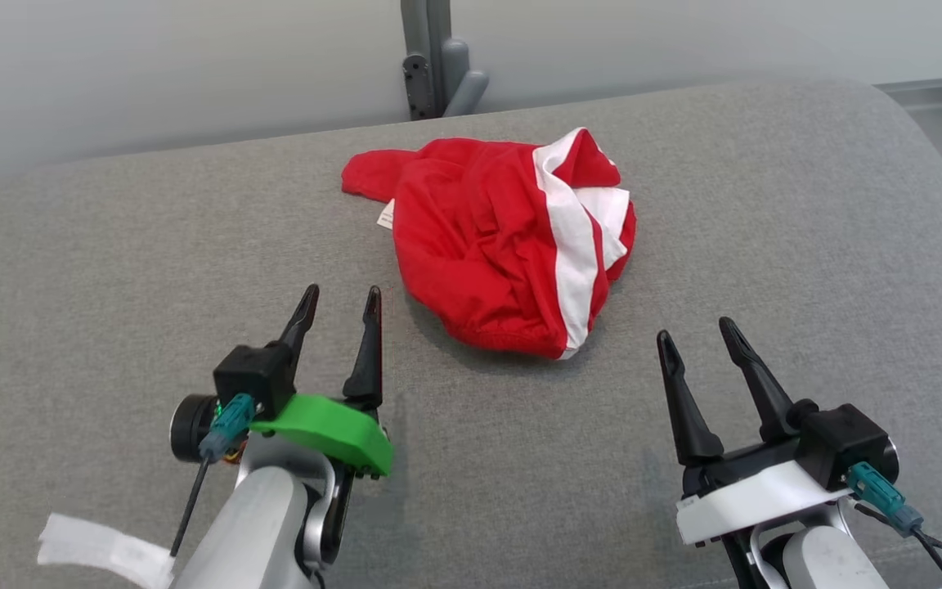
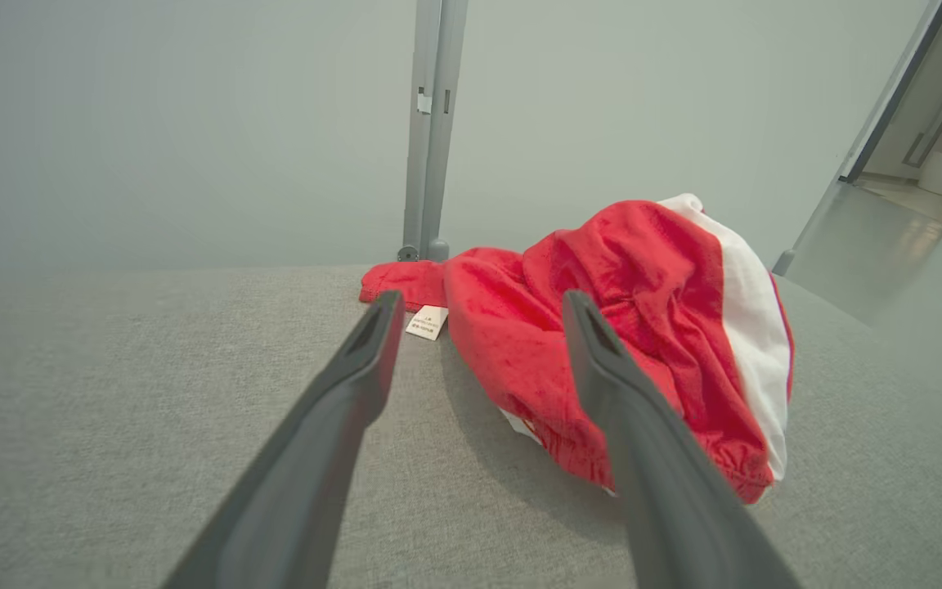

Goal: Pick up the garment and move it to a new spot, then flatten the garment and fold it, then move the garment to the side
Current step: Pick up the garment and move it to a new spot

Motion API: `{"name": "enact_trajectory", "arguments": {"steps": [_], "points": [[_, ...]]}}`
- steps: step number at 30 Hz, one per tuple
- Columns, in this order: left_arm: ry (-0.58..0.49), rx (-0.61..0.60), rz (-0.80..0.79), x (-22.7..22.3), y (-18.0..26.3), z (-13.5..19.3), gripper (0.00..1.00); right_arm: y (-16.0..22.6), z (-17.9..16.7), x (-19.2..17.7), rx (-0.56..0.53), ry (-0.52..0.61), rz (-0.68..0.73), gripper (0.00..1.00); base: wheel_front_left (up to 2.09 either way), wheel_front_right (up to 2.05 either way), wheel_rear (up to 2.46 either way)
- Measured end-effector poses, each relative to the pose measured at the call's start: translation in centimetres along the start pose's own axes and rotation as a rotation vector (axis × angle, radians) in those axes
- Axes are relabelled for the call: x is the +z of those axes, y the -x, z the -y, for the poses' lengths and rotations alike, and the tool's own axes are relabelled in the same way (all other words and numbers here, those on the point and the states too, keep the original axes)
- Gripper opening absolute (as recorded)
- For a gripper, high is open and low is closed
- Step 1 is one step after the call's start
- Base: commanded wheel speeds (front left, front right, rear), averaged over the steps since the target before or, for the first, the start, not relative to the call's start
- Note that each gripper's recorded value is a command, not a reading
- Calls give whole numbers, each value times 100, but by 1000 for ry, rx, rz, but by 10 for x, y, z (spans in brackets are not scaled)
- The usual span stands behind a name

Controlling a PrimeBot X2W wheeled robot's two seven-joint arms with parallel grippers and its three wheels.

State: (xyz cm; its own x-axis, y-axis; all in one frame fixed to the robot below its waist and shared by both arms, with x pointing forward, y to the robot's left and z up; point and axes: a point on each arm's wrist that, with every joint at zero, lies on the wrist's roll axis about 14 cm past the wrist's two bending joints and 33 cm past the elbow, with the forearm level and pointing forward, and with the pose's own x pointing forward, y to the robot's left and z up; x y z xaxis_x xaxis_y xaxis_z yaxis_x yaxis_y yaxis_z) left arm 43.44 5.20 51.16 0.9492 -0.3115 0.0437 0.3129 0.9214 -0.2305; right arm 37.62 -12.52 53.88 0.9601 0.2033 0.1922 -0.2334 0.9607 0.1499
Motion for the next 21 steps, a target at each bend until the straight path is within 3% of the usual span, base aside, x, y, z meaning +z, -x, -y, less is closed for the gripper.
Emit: {"name": "enact_trajectory", "arguments": {"steps": [6, 10, 21], "points": [[-18, 101, 68, 16, 36, -24, 100, -3, -15, 3, 44, -8, 12, 100, 0, 0, 0], [-7, 134, 18, -5, 60, -28, 100, 0, -18, 3, 51, -15, 11, 100, 0, 0, 0], [65, -47, -164, -47, 20, 15, 100, -4, 23, 2, -60, 23, 8, 100, 0, 0, 0]]}}
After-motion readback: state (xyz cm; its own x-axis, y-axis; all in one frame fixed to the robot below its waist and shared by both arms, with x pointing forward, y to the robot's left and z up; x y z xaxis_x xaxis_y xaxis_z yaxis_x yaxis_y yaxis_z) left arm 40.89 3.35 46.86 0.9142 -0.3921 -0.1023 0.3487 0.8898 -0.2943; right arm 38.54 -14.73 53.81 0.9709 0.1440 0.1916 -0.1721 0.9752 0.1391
